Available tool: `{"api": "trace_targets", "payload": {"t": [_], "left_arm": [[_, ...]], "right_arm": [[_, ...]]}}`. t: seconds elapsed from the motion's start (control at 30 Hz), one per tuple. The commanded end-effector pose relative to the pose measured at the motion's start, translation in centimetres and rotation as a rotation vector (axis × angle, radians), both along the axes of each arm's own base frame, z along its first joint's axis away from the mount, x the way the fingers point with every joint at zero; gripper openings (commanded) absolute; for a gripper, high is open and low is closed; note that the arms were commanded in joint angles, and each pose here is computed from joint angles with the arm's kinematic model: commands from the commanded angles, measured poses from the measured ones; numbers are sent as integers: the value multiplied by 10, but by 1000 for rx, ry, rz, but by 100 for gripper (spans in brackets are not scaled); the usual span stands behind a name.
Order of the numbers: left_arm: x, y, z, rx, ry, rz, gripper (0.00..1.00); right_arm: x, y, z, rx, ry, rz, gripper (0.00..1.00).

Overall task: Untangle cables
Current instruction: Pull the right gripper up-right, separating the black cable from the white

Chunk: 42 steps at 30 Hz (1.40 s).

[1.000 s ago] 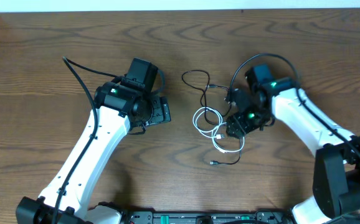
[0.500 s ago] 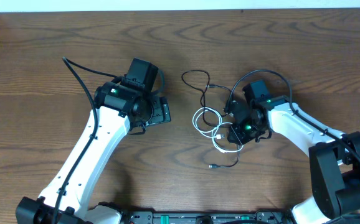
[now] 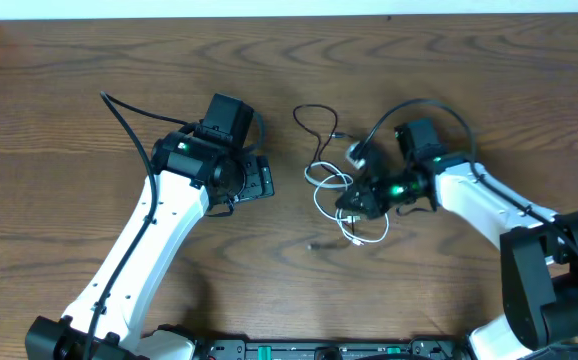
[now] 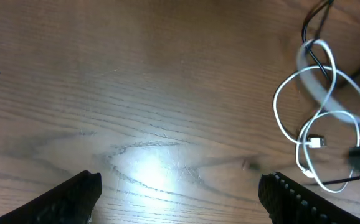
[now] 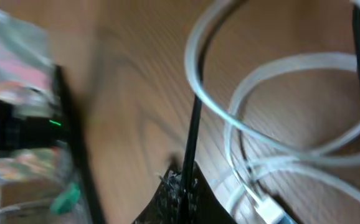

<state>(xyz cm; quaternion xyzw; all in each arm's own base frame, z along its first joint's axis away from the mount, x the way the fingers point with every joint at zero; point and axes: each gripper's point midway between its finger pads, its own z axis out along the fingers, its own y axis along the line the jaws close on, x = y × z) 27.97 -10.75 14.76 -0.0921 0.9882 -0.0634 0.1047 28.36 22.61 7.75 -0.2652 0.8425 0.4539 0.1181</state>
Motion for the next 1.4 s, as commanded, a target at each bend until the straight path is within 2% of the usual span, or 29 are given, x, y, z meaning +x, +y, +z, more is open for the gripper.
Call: {"api": "trace_targets", "payload": {"t": [0.0, 0.17, 0.3, 0.5, 0.63, 0.73, 0.87, 0.97, 1.17, 1.3, 1.37], "left_arm": [[-1, 5, -3, 16, 8, 14, 85], [0, 4, -3, 15, 7, 14, 85], [0, 4, -3, 15, 7, 14, 85], [0, 5, -3, 15, 7, 15, 85], [0, 4, -3, 15, 7, 14, 85], [0, 4, -3, 15, 6, 14, 85], [0, 4, -3, 15, 7, 14, 85], [0, 4, -3, 15, 7, 14, 85], [0, 4, -3, 15, 7, 14, 85], [0, 5, -3, 15, 7, 15, 86], [0, 4, -3, 15, 6, 14, 86]], "right_arm": [[29, -1, 88, 260, -131, 13, 1], [67, -28, 190, 310, -372, -86, 1], [76, -48, 265, 258, -610, -183, 1], [38, -60, 363, 258, -950, -232, 1], [15, -66, 402, 266, -1111, -261, 1], [17, -78, 415, 225, -1175, -351, 1], [33, -96, 412, 135, -1170, -492, 1], [38, -96, 388, 84, -1091, -476, 1], [29, -99, 278, -137, -727, -359, 1], [28, -137, 203, -447, -494, -394, 1], [31, -162, 182, -609, -441, -441, 1]]}}
